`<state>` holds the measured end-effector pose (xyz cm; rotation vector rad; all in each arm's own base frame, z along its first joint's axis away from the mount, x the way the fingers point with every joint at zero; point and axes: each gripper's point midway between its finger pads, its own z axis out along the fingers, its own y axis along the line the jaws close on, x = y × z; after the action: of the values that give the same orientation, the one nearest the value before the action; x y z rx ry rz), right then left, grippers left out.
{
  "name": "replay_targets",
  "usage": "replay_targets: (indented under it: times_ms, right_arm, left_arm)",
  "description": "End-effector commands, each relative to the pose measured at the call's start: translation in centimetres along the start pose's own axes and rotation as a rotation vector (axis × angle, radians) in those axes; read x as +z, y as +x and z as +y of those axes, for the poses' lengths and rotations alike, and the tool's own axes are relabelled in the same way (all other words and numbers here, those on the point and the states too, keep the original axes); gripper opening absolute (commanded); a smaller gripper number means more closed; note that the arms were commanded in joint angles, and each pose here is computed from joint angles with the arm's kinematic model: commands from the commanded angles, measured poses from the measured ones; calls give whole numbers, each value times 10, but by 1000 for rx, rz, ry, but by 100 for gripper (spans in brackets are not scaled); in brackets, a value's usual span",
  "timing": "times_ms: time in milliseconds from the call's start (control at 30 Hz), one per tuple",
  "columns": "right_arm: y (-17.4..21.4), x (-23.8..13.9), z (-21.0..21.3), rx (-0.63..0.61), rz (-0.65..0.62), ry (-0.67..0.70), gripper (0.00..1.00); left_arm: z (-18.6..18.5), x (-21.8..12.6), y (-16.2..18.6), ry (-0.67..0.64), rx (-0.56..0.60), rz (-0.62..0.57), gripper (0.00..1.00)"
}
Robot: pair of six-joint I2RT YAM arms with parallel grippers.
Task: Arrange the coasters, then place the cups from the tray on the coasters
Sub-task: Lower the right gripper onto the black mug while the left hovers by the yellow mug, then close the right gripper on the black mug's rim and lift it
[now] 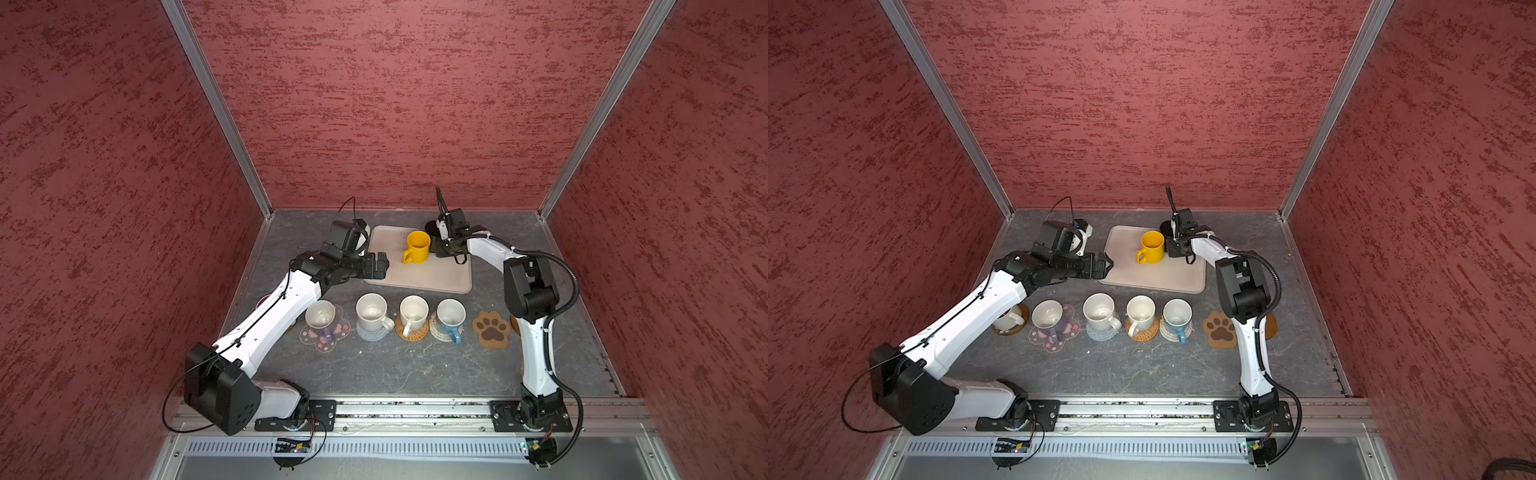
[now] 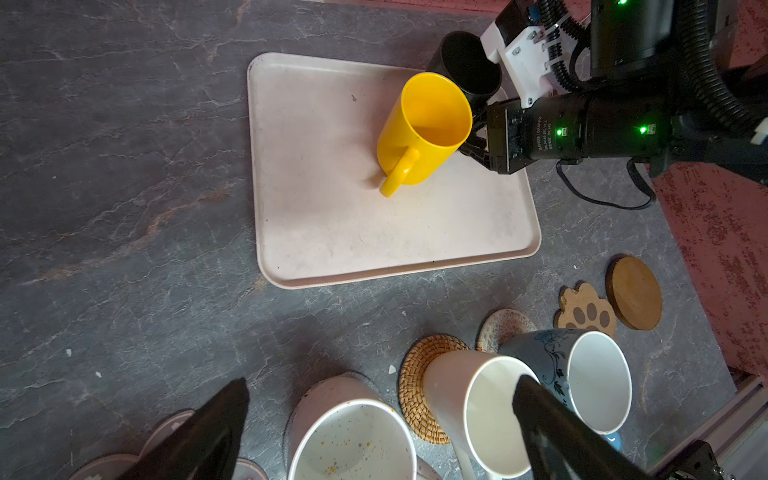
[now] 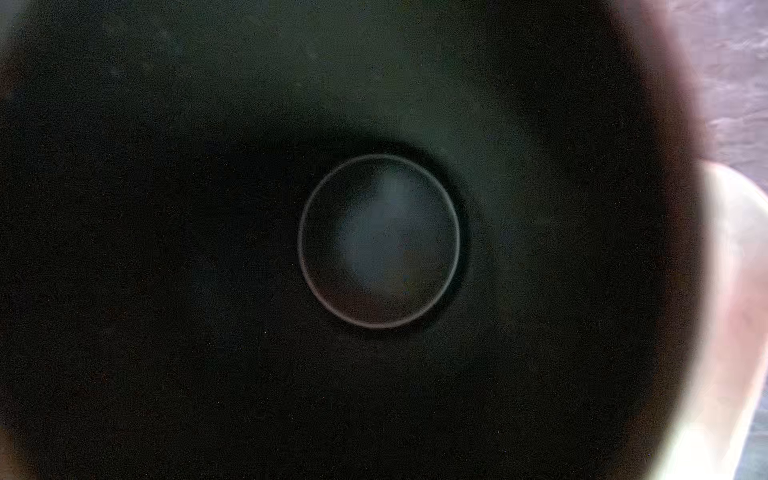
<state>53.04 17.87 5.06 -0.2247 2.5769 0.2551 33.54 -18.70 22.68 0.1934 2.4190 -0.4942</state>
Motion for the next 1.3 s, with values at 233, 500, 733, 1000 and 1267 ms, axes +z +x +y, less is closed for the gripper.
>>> replay_targets:
  times_ms: [233, 500, 733, 1000, 1267]
  right_arm:
    - [-18, -9, 2, -5, -54, 25, 11]
    - [-19, -18, 5, -15, -70, 36, 0]
    - [-24, -49, 5, -4, -134, 39, 0]
    - [-15, -83, 4, 20, -170, 38, 0]
    - [-2, -113, 6, 66, -198, 20, 0]
  left_arm:
    - [2, -8, -3, 2, 6, -27, 100]
    - [4, -5, -3, 8, -12, -25, 100]
    - [1, 0, -1, 26, -28, -20, 100]
    - [-4, 5, -1, 49, -40, -5, 100]
    - [-14, 11, -1, 61, -31, 9, 100]
